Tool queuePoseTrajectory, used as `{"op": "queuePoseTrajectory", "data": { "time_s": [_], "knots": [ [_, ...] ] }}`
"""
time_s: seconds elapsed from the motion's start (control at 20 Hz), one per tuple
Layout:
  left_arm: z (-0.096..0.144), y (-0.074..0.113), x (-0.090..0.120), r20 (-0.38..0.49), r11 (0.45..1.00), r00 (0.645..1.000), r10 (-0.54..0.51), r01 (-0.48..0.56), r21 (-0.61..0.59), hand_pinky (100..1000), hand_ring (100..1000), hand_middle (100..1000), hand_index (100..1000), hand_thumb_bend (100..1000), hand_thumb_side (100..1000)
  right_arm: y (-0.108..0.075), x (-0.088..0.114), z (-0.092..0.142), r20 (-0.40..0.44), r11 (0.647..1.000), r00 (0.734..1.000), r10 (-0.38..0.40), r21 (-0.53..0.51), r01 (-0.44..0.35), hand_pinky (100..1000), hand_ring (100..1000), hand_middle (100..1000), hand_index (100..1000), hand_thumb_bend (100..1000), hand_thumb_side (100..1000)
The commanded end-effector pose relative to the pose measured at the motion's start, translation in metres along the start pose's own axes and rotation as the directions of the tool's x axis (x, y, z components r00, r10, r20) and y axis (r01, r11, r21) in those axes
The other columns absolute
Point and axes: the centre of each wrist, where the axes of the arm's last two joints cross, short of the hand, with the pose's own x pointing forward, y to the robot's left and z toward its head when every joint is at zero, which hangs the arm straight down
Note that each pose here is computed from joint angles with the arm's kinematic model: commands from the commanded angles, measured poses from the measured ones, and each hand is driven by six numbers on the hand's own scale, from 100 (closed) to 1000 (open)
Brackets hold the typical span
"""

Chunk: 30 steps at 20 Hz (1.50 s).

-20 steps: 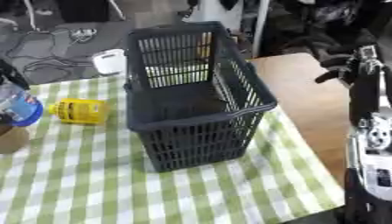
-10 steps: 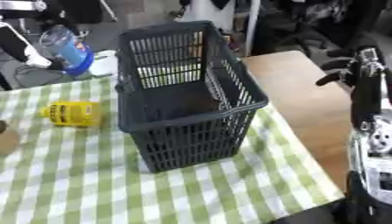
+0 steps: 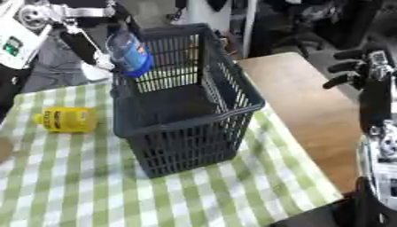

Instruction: Pick up objects on the table and place them in the box.

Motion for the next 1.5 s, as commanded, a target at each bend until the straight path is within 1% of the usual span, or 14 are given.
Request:
{"op": "queuePoseTrajectory", "data": {
  "time_s": [0.05, 0.15, 0.2, 0.25, 0.3, 0.45, 0.6, 0.7, 0.75, 0.8, 0.85, 0.9, 1.2, 1.5],
  "knots": [
    [-0.001, 0.005, 0.011, 0.023, 0.987, 0.989, -0.147, 0.145, 0.063, 676, 557, 570, 702, 643, 100, -0.003, 0.007, -0.007, 0.031, 1.000, 0.999, 0.012, 0.007, -0.012, 443, 577, 610, 704, 100, 663],
    [-0.003, -0.011, 0.009, 0.046, 0.988, 0.987, -0.153, 0.153, 0.007, 807, 768, 808, 914, 833, 543, -0.003, 0.007, -0.007, 0.033, 1.000, 0.999, 0.011, 0.005, -0.011, 444, 577, 610, 704, 100, 661],
    [-0.002, -0.017, 0.006, 0.061, 0.989, 0.988, -0.139, 0.141, -0.038, 850, 831, 876, 950, 916, 742, -0.003, 0.008, -0.007, 0.034, 1.000, 0.999, 0.011, 0.004, -0.011, 443, 577, 609, 704, 100, 661],
    [0.001, -0.024, 0.000, 0.065, 0.990, 0.992, -0.104, 0.109, -0.085, 866, 862, 906, 964, 984, 863, -0.004, 0.007, -0.007, 0.034, 1.000, 0.999, 0.012, 0.002, -0.012, 443, 577, 609, 704, 100, 661],
    [0.005, -0.026, -0.005, 0.065, 0.990, 0.995, -0.070, 0.077, -0.115, 870, 878, 920, 968, 1000, 937, -0.004, 0.007, -0.007, 0.033, 1.000, 0.999, 0.013, 0.000, -0.013, 443, 577, 609, 704, 100, 662],
    [0.022, -0.029, -0.019, 0.036, 0.988, 0.998, 0.047, -0.042, -0.146, 858, 886, 931, 972, 996, 1000, -0.005, 0.007, -0.007, 0.031, 1.000, 0.999, 0.015, -0.003, -0.015, 443, 577, 609, 704, 100, 661],
    [0.046, -0.025, -0.029, -0.006, 0.990, 0.992, 0.128, -0.128, -0.066, 826, 849, 891, 945, 966, 994, -0.004, 0.008, -0.007, 0.035, 1.000, 0.999, 0.013, -0.004, -0.012, 443, 577, 609, 704, 100, 665],
    [0.081, -0.020, -0.037, -0.058, 0.978, 0.981, 0.184, -0.176, 0.115, 784, 783, 806, 897, 907, 924, -0.006, 0.008, -0.007, 0.032, 1.000, 0.999, 0.017, -0.013, -0.017, 443, 577, 609, 704, 100, 663],
    [0.102, -0.020, -0.041, -0.098, 0.955, 0.970, 0.221, -0.194, 0.225, 757, 738, 747, 853, 859, 837, -0.007, 0.007, -0.007, 0.029, 1.000, 0.999, 0.020, -0.019, -0.019, 442, 577, 609, 704, 100, 663],
    [0.117, -0.019, -0.041, -0.127, 0.931, 0.961, 0.245, -0.197, 0.308, 754, 729, 739, 842, 758, 842, -0.008, 0.007, -0.006, 0.028, 1.000, 0.999, 0.021, -0.023, -0.020, 442, 577, 608, 704, 100, 650],
    [0.136, -0.021, -0.043, -0.168, 0.896, 0.945, 0.282, -0.196, 0.399, 735, 698, 709, 825, 799, 748, -0.009, 0.007, -0.006, 0.027, 0.999, 0.999, 0.023, -0.028, -0.022, 443, 577, 608, 704, 100, 661],
    [0.152, -0.023, -0.041, -0.197, 0.862, 0.930, 0.309, -0.186, 0.472, 734, 695, 707, 824, 797, 743, -0.009, 0.008, -0.006, 0.027, 0.999, 0.999, 0.024, -0.031, -0.023, 443, 577, 608, 704, 100, 661],
    [0.232, -0.066, -0.030, -0.349, 0.661, 0.788, 0.507, -0.095, 0.744, 679, 645, 693, 795, 655, 636, -0.014, 0.008, -0.003, 0.017, 0.998, 0.999, 0.032, -0.051, -0.031, 442, 577, 608, 703, 100, 669],
    [0.262, -0.115, -0.013, -0.424, 0.540, 0.644, 0.637, 0.021, 0.841, 645, 620, 679, 776, 554, 581, -0.015, 0.009, -0.002, 0.017, 0.997, 0.999, 0.031, -0.065, -0.030, 443, 578, 609, 704, 100, 670]
  ]
}}
